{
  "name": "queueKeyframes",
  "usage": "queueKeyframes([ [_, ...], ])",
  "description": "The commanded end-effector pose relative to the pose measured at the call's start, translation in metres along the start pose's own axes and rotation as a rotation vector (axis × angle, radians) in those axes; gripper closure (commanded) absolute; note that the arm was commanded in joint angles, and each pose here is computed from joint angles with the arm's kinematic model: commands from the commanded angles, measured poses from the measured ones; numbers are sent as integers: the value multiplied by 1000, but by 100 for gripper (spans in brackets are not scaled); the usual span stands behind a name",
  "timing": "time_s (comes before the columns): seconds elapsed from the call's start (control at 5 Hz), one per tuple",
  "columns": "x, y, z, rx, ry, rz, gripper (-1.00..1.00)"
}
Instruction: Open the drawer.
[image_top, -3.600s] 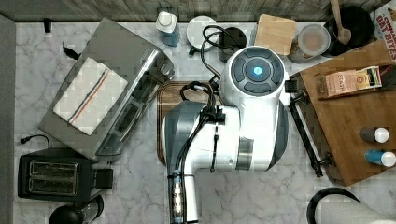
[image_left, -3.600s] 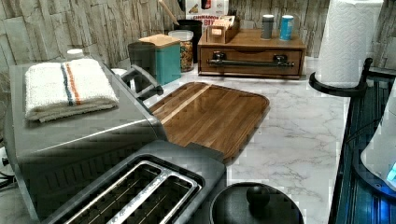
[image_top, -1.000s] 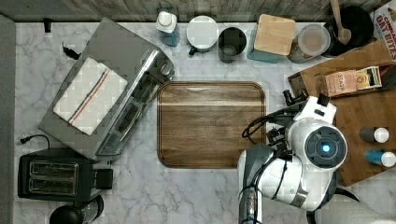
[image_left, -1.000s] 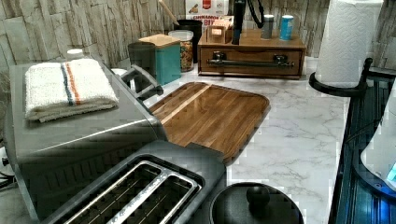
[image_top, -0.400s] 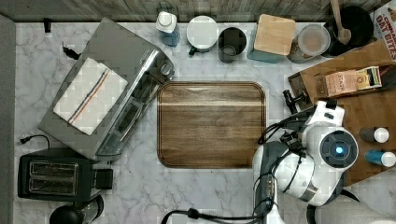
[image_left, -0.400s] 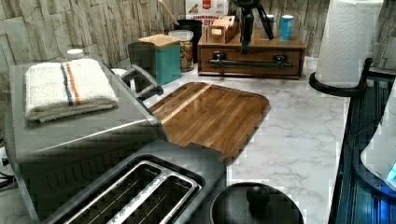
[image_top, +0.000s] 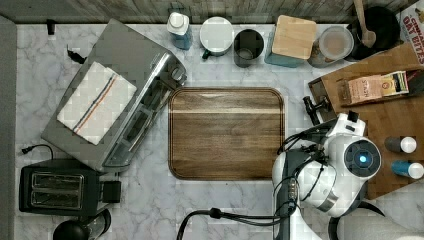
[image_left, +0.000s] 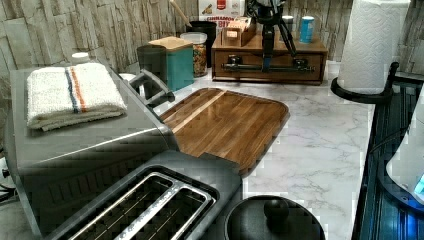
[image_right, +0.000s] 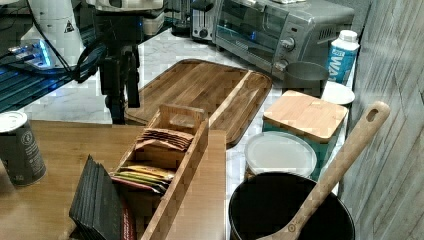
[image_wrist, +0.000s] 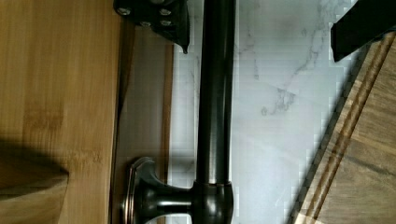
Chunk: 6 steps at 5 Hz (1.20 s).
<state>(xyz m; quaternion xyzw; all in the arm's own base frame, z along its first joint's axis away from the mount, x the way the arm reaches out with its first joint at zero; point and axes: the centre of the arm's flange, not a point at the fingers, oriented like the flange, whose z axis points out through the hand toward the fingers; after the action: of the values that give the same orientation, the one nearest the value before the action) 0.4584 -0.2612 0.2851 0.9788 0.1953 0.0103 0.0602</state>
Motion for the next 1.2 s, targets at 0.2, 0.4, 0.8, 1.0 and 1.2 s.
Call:
queueKeyframes([
  [0.2, 7, 30, -2, -16, 96, 30, -100],
  [0.4, 6, 23, 7, 6, 66, 53, -100],
  [0.8, -1, 19, 9, 9, 57, 17, -100],
  [1.0, 1, 11, 13, 55, 72, -59, -100],
  [1.2, 14, -7, 19, 160, 27, -178, -100],
])
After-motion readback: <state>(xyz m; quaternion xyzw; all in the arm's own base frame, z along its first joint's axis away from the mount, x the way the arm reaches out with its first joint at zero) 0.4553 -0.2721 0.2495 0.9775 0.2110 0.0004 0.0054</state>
